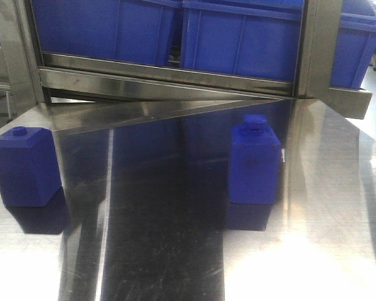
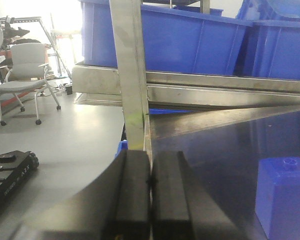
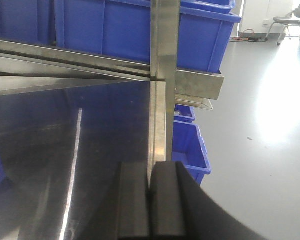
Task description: Pick and sort blue part to right shelf
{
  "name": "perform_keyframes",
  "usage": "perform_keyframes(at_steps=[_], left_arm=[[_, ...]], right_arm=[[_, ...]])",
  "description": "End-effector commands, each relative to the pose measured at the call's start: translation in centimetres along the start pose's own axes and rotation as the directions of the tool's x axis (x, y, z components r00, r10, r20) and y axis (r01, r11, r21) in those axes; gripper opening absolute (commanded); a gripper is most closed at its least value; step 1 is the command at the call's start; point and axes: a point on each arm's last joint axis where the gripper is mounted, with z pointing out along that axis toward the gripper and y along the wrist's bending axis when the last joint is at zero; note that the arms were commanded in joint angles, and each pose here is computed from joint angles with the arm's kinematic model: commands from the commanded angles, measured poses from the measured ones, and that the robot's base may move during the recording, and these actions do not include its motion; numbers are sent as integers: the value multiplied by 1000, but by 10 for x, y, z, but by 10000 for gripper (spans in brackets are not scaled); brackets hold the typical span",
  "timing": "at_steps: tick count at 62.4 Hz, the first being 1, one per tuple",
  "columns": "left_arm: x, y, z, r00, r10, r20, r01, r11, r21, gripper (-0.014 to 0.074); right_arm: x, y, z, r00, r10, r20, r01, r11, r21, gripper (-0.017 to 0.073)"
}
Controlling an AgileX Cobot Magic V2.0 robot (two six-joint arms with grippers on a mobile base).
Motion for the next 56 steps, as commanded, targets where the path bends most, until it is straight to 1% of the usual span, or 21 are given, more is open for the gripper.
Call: perform_keyframes(at_steps=[1, 25, 34, 37, 41, 56], left_arm=[[-1, 0, -1, 996, -11, 88, 10, 1000, 1, 134], [-1, 0, -1, 996, -11, 88, 10, 1000, 1, 134], [-1, 0, -1, 996, -11, 88, 10, 1000, 1, 134], [-1, 0, -1, 996, -11, 88, 10, 1000, 1, 134], [-1, 0, -1, 996, -11, 88, 10, 1000, 1, 134], [-1, 0, -1, 996, -11, 88, 10, 1000, 1, 134]], right_arm=[[-17, 0, -4, 991, -10, 131, 10, 1000, 1, 50], [-19, 0, -4, 988, -7, 152, 7, 1000, 0, 50], [-27, 1, -6, 972, -9, 233, 9, 1000, -2, 50], [-32, 1, -7, 970, -25, 241, 25, 1000, 1, 50], [-40, 1, -7, 973, -47, 228, 47, 999, 5, 50], [-71, 2, 2, 998, -47, 52, 46, 999, 8, 50]])
